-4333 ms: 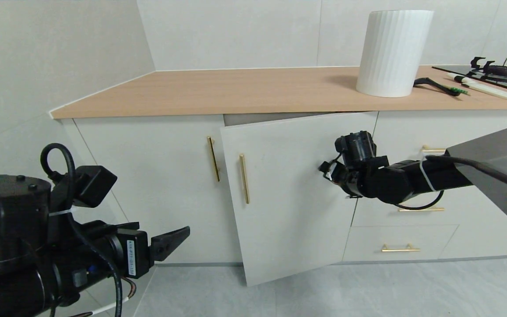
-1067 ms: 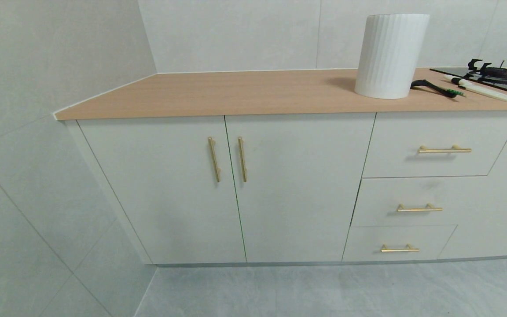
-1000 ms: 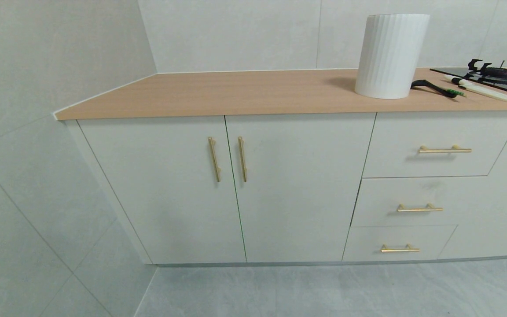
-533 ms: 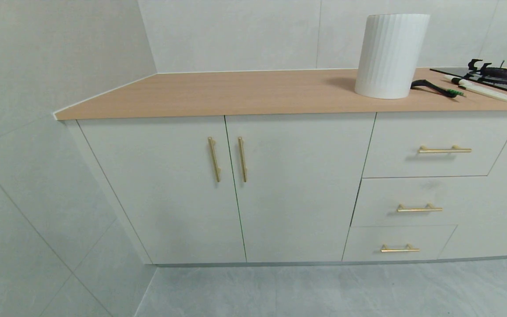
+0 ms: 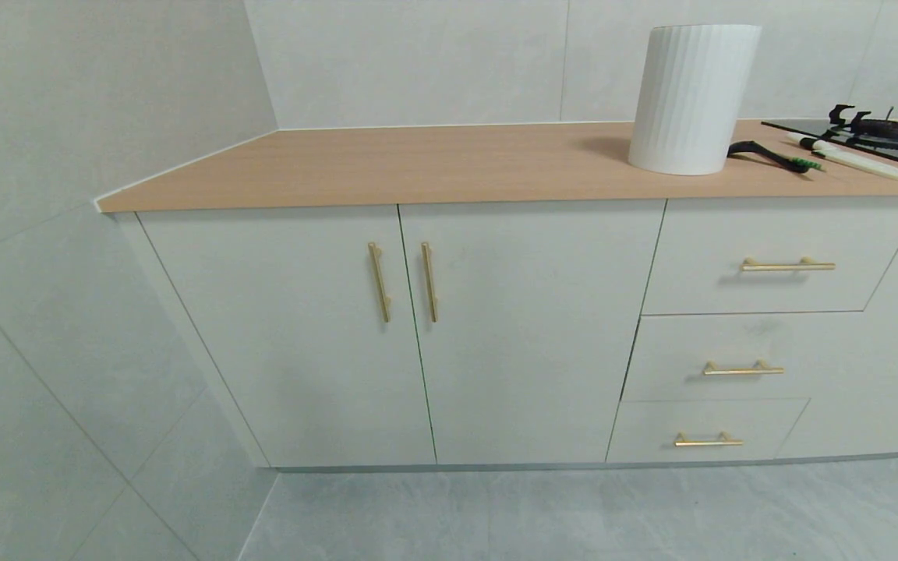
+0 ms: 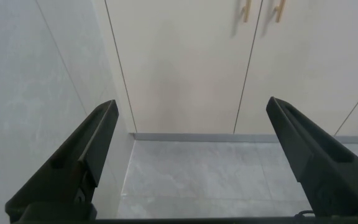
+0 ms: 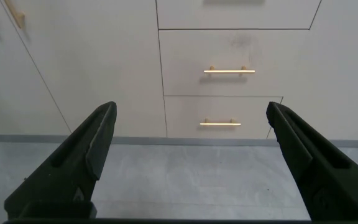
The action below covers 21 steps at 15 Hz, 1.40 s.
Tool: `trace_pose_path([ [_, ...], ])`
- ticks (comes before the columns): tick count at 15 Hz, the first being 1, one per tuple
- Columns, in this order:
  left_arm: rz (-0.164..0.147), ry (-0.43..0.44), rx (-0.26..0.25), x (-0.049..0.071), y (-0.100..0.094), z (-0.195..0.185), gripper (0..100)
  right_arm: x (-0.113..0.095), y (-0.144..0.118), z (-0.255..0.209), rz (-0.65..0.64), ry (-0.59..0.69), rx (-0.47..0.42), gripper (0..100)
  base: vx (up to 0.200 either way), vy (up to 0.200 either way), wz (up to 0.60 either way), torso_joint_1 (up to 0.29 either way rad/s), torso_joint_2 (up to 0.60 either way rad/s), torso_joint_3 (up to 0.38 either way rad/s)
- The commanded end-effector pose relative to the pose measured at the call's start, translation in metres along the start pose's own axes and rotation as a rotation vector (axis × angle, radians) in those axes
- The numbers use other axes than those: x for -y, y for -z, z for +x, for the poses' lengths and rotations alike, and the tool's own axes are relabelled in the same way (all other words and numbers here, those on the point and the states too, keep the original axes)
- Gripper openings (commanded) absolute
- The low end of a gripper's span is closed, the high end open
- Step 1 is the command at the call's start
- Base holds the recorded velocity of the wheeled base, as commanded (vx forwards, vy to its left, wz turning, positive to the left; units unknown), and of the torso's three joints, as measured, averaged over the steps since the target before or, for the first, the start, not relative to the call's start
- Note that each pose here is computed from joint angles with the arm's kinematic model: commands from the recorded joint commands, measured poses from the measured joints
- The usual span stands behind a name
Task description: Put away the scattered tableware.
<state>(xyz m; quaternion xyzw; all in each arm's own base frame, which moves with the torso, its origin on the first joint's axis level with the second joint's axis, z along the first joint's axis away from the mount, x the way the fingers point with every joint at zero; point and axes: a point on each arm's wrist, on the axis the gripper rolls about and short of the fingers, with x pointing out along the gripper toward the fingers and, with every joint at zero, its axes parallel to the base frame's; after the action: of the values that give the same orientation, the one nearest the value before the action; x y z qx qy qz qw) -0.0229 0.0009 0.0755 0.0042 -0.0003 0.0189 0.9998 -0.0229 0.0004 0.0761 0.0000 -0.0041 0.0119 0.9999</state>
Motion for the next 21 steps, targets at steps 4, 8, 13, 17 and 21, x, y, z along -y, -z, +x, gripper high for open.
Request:
trace_pose_path([
  [4,0.007,0.000,-0.001,0.0000,0.0000,0.0001,100,0.0000,0.0003,0.0001,0.002,-0.001,-0.005,100,0.000,0.000,0.00,0.000,0.00,0.000],
  [8,0.004,0.000,-0.001,0.0000,0.0000,0.0001,100,0.0000,0.0003,0.0001,0.002,-0.001,-0.005,100,0.000,-0.150,0.00,0.001,0.00,0.001],
  [13,0.007,0.000,-0.001,0.0000,0.0000,0.0001,100,0.0000,0.0003,0.0001,0.002,-0.001,-0.005,100,0.000,-0.200,0.00,0.004,0.00,0.003],
  [17,0.007,0.000,-0.001,0.0000,0.0000,0.0001,100,0.0000,0.0003,0.0001,0.002,-0.001,-0.005,100,0.000,-0.200,0.00,0.001,0.00,0.002],
  [21,0.007,0.000,-0.001,0.0000,0.0000,0.0001,100,0.0000,0.0003,0.0001,0.002,-0.001,-0.005,100,0.000,-0.200,0.00,0.002,0.00,0.004],
])
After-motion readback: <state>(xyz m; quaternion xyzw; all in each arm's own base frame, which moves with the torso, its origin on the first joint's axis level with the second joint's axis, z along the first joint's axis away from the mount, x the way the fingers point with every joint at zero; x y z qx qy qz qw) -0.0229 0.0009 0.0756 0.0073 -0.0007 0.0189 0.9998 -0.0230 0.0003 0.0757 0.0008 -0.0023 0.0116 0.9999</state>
